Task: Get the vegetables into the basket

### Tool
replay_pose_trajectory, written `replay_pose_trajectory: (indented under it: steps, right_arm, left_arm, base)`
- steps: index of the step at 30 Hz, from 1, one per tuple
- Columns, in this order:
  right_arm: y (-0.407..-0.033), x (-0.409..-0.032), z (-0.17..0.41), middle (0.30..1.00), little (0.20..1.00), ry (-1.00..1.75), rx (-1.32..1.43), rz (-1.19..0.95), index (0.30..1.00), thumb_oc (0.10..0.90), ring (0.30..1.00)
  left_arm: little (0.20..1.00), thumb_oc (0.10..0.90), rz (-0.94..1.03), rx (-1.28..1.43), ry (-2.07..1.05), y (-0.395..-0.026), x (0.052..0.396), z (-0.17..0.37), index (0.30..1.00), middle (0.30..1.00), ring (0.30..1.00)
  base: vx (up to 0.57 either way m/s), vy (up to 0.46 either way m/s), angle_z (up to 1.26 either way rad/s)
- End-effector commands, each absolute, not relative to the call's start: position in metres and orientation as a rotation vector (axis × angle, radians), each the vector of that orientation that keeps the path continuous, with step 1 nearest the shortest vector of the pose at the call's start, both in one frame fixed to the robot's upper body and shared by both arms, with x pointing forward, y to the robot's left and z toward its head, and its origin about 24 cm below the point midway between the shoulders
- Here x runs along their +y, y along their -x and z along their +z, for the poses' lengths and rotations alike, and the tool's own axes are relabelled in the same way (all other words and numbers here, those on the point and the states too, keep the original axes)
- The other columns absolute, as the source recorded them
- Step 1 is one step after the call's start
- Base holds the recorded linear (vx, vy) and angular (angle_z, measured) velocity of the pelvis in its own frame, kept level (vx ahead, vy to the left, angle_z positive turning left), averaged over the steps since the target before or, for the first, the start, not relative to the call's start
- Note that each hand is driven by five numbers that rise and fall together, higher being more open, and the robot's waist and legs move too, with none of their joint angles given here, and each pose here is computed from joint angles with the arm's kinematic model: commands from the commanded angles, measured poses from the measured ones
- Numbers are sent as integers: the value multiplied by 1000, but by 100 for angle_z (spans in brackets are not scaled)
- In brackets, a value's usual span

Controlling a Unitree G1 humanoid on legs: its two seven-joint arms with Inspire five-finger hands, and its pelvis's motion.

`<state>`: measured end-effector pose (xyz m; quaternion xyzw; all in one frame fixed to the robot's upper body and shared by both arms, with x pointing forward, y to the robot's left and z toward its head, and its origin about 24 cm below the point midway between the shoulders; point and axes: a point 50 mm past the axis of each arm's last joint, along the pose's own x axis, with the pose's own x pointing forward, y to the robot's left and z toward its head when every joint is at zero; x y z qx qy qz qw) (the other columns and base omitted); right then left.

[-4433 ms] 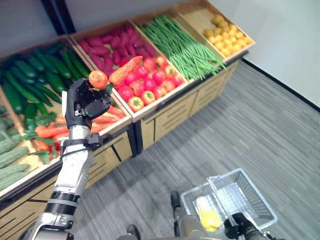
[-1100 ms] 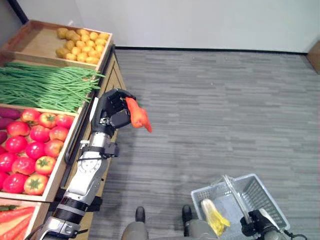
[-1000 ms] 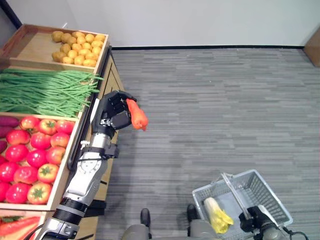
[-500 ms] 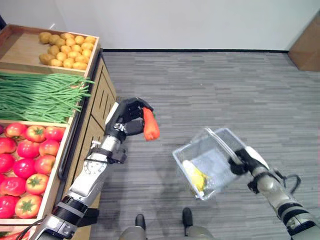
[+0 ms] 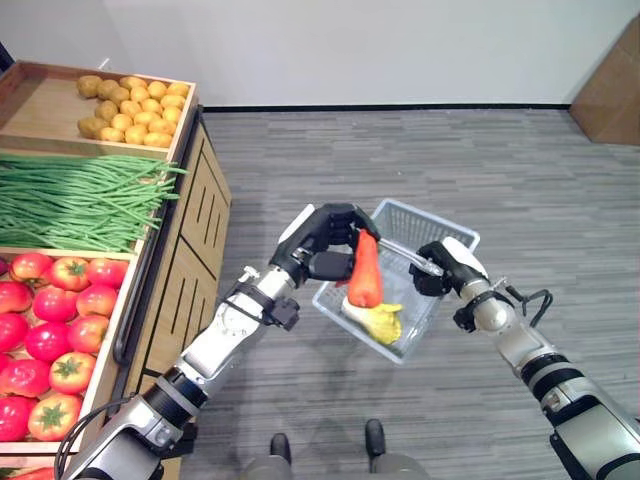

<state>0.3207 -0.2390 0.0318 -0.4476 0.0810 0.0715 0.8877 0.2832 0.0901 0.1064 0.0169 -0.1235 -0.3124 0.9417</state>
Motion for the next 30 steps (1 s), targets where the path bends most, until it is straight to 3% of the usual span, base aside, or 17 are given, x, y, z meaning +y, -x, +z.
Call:
replay_pose_trajectory:
  steps: [1,14,30]
  right_arm:
    - [-362,-203,122,300,300,824,-234,71,300,400,300]
    - [-342,-159,145,300,300,629,-437,200,300,400,300]
    - [-292,-115,152,300,300,339,-567,471,300,400,300]
  left_arm:
    - [300,400,-676,-372,-61,-294,67,126,300,300,300]
    - [300,400,-670,-228,-305,-297,58,75,300,300,300]
    - [300,400,-410,-11,-723,-311,112,11,300,300,300]
  base:
    - [12,9,-3]
    - [4,8,-9]
    - [2,1,-1]
